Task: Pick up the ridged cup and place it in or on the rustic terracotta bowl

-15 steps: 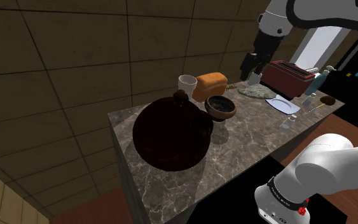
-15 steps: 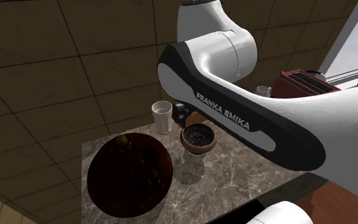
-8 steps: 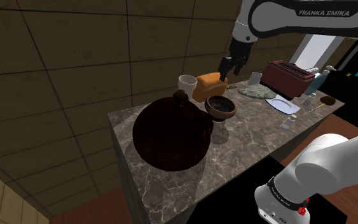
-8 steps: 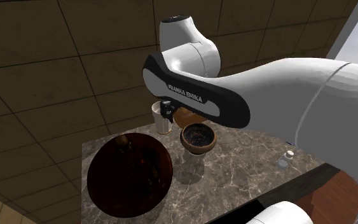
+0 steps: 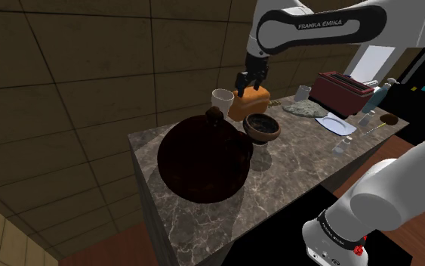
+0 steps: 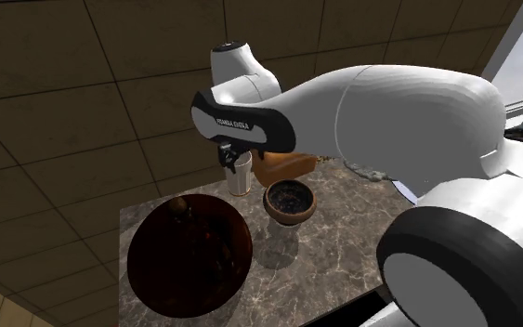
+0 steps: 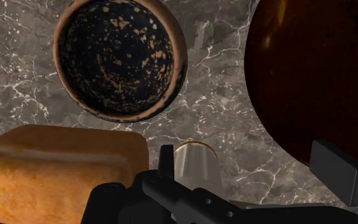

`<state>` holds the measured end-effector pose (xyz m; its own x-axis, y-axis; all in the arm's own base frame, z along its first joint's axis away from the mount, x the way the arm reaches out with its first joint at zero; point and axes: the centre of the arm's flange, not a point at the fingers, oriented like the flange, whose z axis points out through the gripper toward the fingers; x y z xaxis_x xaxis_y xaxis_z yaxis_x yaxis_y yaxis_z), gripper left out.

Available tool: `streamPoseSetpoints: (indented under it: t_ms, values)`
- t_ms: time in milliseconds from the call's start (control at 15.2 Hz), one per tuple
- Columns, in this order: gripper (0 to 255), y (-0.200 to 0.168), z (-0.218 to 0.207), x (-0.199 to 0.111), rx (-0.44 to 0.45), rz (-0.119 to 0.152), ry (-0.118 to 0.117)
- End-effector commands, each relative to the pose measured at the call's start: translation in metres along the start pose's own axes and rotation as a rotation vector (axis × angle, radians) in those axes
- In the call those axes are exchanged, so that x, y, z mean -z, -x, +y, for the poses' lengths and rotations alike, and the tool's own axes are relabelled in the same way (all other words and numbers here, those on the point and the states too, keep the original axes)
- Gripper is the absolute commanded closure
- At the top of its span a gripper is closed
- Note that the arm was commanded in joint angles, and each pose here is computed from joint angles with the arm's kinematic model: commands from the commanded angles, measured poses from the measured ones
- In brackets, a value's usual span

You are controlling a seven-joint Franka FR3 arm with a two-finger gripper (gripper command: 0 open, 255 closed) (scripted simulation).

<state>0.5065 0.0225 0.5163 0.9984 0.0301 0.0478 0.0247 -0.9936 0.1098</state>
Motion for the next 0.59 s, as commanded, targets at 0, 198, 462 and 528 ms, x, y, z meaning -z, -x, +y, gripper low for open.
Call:
streamPoseSetpoints:
  t_ms: [0,198,462,528]
  values:
    - [0,-0.022,-0.002,-0.014,0.007,-0.001,0.002]
    - [0,-0.056,-0.007,-0.035,0.016,-0.003,0.005]
    - [0,-0.101,-0.015,-0.062,0.029,-0.005,0.008]
    - [0,-0.112,-0.016,-0.069,0.032,-0.005,0.009]
